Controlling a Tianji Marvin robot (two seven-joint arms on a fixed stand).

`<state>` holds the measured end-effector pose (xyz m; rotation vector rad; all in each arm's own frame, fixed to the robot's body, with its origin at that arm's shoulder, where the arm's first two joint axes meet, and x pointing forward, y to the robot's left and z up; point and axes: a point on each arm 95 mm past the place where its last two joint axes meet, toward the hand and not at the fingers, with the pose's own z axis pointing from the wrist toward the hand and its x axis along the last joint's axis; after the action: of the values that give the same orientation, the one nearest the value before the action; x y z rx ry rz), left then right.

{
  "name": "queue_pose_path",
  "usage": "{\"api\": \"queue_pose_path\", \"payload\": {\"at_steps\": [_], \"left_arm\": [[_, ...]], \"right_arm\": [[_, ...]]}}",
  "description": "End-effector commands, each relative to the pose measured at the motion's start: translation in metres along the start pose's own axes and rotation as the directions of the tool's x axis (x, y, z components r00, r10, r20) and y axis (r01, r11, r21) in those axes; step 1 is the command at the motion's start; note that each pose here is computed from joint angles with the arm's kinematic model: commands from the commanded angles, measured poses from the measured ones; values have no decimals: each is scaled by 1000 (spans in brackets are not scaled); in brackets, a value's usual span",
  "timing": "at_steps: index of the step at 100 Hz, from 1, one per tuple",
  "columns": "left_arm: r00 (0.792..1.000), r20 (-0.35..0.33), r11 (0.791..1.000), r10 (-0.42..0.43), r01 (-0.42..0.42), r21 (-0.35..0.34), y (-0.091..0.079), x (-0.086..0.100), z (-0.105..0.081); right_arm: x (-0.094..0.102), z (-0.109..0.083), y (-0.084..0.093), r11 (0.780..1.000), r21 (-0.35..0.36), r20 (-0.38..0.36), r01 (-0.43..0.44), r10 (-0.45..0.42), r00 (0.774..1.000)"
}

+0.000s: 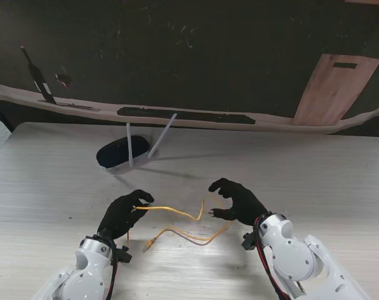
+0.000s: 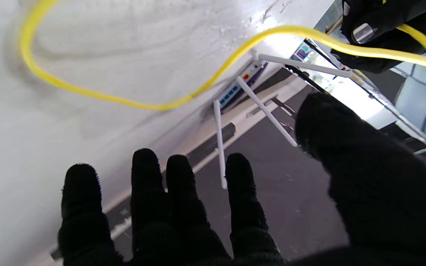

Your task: Untangle the Ethernet cable and plug it into the router

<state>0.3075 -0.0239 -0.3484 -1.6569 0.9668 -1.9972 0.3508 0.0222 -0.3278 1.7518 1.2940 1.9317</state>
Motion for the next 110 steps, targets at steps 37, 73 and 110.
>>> {"api": "queue_pose_path", "payload": {"at_steps": [37, 73, 110], "left_arm": [[991, 97, 995, -93, 88, 47, 10, 9, 9], [993, 87, 997, -74, 77, -28, 16, 13, 10], [993, 86, 996, -80, 82, -20, 17, 15, 9]], "right_arm": [[18, -7, 8, 982, -187, -217, 25, -66, 974], [47, -4, 5, 985, -172, -356, 8, -70, 932], [72, 18, -16, 998, -42, -411, 37, -51, 910]]}}
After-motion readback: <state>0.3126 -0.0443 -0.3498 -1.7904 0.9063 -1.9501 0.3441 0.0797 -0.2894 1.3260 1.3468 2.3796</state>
